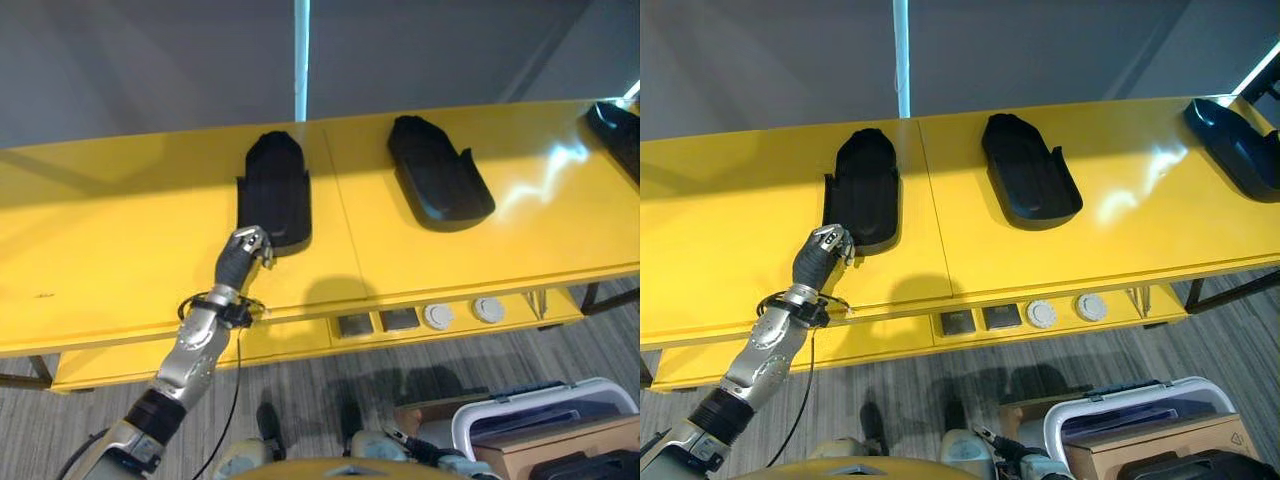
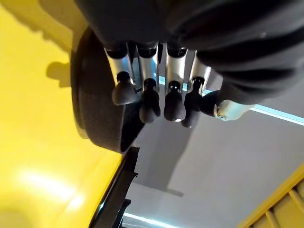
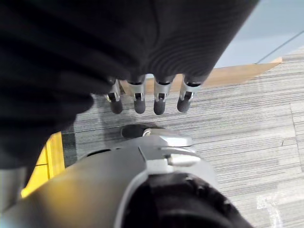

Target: Move parts from the plastic box to the shelf.

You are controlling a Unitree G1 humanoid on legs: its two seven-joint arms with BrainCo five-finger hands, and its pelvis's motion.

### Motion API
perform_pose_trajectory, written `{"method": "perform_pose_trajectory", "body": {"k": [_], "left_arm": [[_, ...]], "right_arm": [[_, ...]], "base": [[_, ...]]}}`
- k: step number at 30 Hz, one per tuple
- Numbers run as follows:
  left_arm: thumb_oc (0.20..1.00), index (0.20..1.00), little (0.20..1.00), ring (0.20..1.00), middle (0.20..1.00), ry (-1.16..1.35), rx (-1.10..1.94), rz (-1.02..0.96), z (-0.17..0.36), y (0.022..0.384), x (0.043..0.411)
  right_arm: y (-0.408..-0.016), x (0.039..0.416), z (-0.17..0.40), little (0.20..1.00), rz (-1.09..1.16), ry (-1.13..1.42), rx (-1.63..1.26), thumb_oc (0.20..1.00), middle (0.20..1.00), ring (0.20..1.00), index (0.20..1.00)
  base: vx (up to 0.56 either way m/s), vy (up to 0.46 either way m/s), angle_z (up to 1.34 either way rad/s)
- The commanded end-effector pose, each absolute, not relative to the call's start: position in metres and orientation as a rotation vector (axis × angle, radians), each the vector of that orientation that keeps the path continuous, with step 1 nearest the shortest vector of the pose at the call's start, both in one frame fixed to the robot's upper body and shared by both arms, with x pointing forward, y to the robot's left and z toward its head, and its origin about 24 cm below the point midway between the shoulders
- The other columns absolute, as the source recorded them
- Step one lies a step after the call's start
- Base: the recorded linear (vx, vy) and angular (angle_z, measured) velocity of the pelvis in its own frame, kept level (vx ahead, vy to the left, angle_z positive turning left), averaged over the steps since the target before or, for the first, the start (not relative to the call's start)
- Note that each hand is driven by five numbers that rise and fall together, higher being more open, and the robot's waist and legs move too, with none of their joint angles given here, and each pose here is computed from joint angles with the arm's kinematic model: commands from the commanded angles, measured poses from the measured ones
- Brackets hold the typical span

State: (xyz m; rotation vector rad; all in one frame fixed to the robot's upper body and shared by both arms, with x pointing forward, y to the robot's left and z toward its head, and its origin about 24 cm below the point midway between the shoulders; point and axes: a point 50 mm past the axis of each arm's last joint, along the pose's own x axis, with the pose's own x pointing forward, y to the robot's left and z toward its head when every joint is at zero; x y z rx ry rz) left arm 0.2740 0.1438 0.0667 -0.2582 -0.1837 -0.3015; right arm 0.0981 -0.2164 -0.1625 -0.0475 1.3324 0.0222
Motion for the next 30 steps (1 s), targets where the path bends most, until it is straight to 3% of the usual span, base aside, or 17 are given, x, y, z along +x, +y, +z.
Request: {"method": "perform_pose_trajectory", "body": {"k": [1,6,7,8,9,13,14,16,30], "left_arm": [[0.200,0.200,0.200,0.200,0.200,-0.321,-0.193,-0.306,0.088,0.142,0.278],[0.200,0.200,0.200,0.200,0.200,-0.448,-0.120,-0.243,0.106,0.152,0.265],[0.282,0.282,0.282,0.282,0.282,-0.494,-0.093,-0.220,0.113,0.155,0.260],[0.896,0.896,0.896,0.896,0.896,-0.516,-0.077,-0.213,0.117,0.156,0.257],[1.000,1.000,1.000,1.000,1.000,-0.531,-0.065,-0.215,0.119,0.156,0.254],[1.000,1.000,1.000,1.000,1.000,-0.531,-0.065,-0.215,0.119,0.157,0.254],[1.000,1.000,1.000,1.000,1.000,-0.543,-0.067,-0.227,0.119,0.153,0.247],[1.000,1.000,1.000,1.000,1.000,-0.536,-0.059,-0.240,0.118,0.150,0.247],[1.000,1.000,1.000,1.000,1.000,-0.676,0.161,-0.378,0.139,0.128,0.254]], "right_arm": [[-0.228,0.063,-0.168,1.000,0.035,1.469,-0.123,1.000,1.000,1.000,1.000],[-0.229,0.065,-0.168,1.000,0.036,1.470,-0.128,1.000,1.000,1.000,1.000],[-0.229,0.069,-0.168,1.000,0.027,1.457,-0.117,1.000,1.000,1.000,1.000],[-0.229,0.073,-0.167,1.000,0.018,1.445,-0.108,1.000,1.000,1.000,1.000],[-0.228,0.079,-0.166,1.000,0.004,1.429,-0.096,1.000,1.000,1.000,1.000],[-0.228,0.079,-0.166,1.000,0.004,1.429,-0.096,1.000,1.000,1.000,1.000],[-0.228,0.099,-0.162,1.000,-0.051,1.377,-0.051,1.000,1.000,1.000,1.000],[-0.229,0.101,-0.161,1.000,-0.055,1.379,-0.049,1.000,1.000,1.000,1.000],[-0.232,0.072,-0.167,1.000,-0.144,1.437,0.047,1.000,1.000,1.000,1.000]], "base": [[-0.05,0.024,0.01],[-0.09,0.026,0.06],[-0.11,0.019,0.17],[-0.13,0.032,0.19],[-0.07,0.021,0.15],[-0.03,0.039,0.09],[-0.12,0.209,0.00],[-0.07,0.180,-0.01],[-0.03,0.158,-0.05]]}}
